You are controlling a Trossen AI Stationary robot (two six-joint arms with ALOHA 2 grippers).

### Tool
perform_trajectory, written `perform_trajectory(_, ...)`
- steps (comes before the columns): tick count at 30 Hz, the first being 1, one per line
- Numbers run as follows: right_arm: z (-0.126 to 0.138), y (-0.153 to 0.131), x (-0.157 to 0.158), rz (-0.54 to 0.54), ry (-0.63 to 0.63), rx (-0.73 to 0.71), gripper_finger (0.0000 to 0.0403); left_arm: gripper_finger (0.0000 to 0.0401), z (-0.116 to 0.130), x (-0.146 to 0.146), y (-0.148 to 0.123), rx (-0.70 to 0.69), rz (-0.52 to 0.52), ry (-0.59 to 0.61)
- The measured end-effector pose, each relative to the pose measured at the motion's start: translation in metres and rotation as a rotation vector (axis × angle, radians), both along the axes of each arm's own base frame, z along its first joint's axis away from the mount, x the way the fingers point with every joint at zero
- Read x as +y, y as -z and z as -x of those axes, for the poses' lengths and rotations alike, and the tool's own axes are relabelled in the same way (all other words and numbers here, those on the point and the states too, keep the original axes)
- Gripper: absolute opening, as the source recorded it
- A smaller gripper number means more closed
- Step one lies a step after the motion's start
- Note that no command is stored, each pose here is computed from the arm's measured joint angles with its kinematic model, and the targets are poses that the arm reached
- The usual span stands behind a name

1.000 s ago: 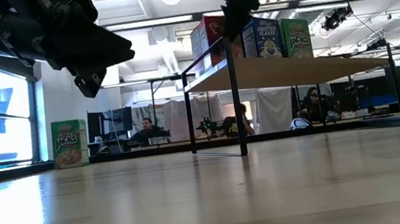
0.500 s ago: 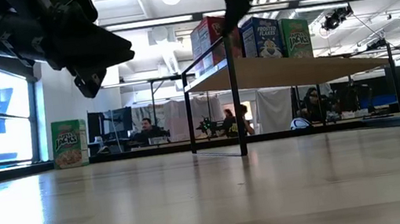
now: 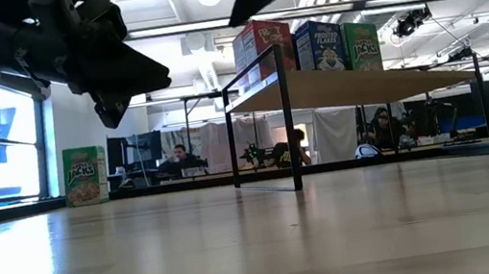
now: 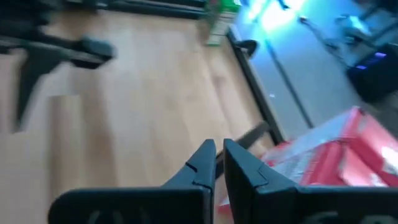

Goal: Stack cereal on shelf
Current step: Put the top red cereal box on the shelf aligned with the red cereal box, then put the red cereal box on the shelf aligned with the red cereal box

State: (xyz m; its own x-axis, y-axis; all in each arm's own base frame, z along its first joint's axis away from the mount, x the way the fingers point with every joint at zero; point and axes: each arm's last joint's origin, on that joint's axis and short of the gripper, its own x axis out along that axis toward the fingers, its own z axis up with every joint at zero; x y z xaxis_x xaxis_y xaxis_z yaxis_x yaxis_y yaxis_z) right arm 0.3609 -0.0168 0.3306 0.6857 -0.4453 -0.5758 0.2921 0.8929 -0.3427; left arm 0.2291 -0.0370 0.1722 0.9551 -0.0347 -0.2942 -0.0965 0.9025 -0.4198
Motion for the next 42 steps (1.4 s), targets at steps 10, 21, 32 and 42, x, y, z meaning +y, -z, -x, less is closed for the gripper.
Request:
perform_trajectory(10,-0.001,0.001,-0.019,0.022,0.152,-0.035,0.0012,0.0053,0.000,0.000,0.000,0.003,0.000,0.001)
perform_trajectory(21,-0.002,-0.002,-0.021,0.025,0.156,-0.065,0.0012,0.0053,0.001,0.000,0.002,0.017,-0.003,0.002)
perform_trajectory(32,0.029,-0.007,0.041,-0.093,-0.190,-0.062,0.0002,0.0053,0.001,-0.002,0.003,0.039,0.050,0.069)
perform_trajectory(42,0.077,0.043,0.072,-0.169,-0.259,-0.352,0.0000,0.0015,-0.016,-0.009,-0.022,0.205,-0.012,0.130)
